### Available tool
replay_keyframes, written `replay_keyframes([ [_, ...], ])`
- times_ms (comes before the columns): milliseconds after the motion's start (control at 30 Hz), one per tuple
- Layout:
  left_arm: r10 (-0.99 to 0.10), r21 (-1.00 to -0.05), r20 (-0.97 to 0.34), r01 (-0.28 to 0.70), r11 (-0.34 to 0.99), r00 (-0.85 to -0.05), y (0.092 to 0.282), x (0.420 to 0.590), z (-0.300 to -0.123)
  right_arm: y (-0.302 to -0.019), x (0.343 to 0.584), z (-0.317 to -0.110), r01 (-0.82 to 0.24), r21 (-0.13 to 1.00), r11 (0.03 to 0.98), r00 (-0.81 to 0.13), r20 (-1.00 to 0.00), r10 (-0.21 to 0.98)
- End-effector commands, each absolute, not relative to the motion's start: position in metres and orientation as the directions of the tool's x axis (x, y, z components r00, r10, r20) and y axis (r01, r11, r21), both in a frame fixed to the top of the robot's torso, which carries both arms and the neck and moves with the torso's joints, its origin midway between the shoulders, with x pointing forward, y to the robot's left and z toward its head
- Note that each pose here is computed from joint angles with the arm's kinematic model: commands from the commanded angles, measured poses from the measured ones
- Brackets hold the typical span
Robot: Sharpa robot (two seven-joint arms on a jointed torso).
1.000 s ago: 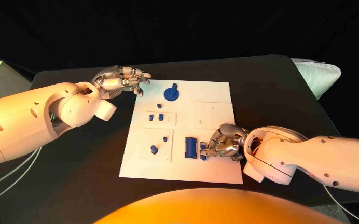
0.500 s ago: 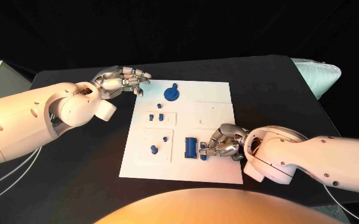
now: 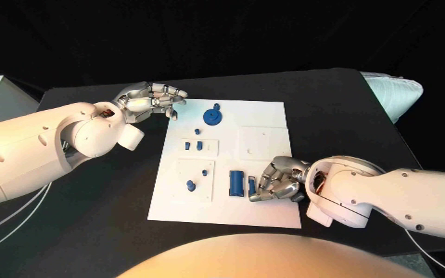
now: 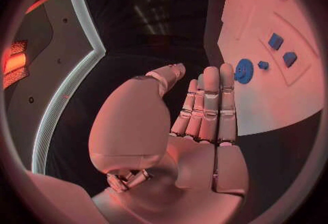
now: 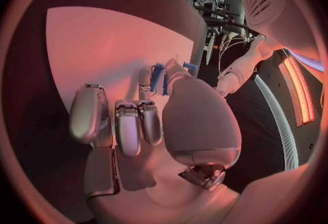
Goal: Assemble the parts on the task board
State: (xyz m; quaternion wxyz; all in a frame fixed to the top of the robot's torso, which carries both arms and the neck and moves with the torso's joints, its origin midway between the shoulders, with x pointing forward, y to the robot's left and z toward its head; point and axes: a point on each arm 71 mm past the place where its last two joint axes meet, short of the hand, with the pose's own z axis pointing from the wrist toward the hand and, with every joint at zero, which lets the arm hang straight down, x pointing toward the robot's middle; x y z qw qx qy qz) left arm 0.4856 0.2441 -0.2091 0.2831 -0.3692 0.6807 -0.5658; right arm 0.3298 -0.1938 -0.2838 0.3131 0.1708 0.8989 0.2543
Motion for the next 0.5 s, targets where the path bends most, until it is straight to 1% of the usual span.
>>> replay_keyframes([
  [33, -0.809, -0.980, 0.039, -0.180, 0.083, -0.587, 0.2416, 0.4848, -0.2091, -0.1913, 0.3275, -0.2858, 0.105, 0.546, 0.832, -0.783, -0.471, 0.407],
  [500, -0.807, -0.979, 0.041, -0.184, 0.085, -0.590, 0.2409, 0.4847, -0.2104, -0.1923, 0.3295, -0.2880, 0.141, 0.529, 0.837, -0.768, -0.474, 0.430],
])
